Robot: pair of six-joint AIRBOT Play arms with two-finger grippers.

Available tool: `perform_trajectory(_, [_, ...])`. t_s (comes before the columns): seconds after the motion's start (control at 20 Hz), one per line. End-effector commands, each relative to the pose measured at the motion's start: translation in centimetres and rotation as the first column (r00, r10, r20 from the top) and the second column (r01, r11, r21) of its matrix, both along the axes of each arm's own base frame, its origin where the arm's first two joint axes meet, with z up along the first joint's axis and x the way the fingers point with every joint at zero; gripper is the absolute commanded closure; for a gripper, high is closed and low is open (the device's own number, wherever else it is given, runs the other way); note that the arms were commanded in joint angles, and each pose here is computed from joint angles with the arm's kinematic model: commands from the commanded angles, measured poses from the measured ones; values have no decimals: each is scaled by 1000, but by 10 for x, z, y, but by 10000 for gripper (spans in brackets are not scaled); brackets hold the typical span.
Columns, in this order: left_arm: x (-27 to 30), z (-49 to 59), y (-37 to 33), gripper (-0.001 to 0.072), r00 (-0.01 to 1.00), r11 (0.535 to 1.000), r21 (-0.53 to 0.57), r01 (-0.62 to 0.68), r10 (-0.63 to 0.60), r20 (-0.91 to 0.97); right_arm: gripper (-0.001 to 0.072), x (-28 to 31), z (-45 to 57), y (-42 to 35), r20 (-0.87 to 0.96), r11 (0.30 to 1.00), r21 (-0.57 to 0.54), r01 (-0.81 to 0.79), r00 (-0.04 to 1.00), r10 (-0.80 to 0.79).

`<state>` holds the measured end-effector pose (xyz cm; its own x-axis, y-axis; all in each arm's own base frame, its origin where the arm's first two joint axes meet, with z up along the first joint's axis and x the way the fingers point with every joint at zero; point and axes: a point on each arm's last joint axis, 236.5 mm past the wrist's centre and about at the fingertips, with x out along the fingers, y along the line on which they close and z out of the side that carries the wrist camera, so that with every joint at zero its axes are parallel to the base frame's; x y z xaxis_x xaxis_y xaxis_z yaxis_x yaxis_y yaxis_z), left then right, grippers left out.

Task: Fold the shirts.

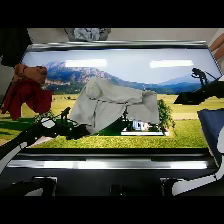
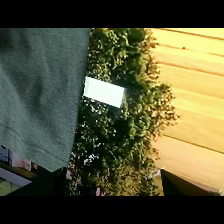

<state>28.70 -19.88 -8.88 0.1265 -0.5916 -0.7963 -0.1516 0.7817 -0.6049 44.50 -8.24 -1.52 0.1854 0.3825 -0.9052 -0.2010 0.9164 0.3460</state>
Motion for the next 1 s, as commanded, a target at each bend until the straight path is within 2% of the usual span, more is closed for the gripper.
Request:
perform_trajectory(0.0, [7,-4,-2,670,999,999,9,-38,38,22,-7,6,-30,23,-32,997,58,-41,999,43])
perform_trajectory(0.1, [10,2,-3,671,999,1000,5,-30,30,38,-7,15,-54,43,-45,995,71,-66,997,69])
perform_trajectory(0.25, [13,14,-3,672,997,1000,2,-23,23,78,-6,25,-82,88,-65,981,180,-77,994,90])
perform_trajectory(0.4, [16,27,-1,672,992,1000,6,-12,11,125,10,27,-100,119,-103,975,208,-80,989,103])
perform_trajectory(0.45, [17,33,-1,672,990,1000,3,-11,10,142,138,30,-100,127,-93,975,205,-81,990,102])
perform_trajectory(0.5, [18,39,0,672,986,1000,13,5,-7,164,443,36,-97,133,-68,975,202,-88,992,103])
perform_trajectory(0.55, [19,47,4,672,981,998,42,40,-47,188,662,40,-88,139,-46,973,211,-94,993,106])
perform_trajectory(0.65, [28,80,23,673,958,982,136,129,-158,240,671,62,-35,146,117,963,222,-154,985,130])
perform_trajectory(0.7, [38,108,39,673,938,970,195,145,-197,287,671,74,5,144,238,961,191,-198,959,151])
perform_trajectory(0.8, [69,203,77,673,856,945,318,78,-227,464,671,87,123,134,495,972,73,-223,854,159])
perform_trajectory(0.85, [81,267,97,673,789,937,348,-9,-208,579,671,84,201,125,638,982,4,-188,757,143])
perform_trajectory(0.9, [85,345,115,673,677,930,351,-113,-186,712,671,71,279,116,765,990,-56,-131,631,127])
perform_trajectory(0.95, [76,429,129,673,529,923,319,-216,-164,832,670,43,368,106,883,993,-106,-40,456,113])
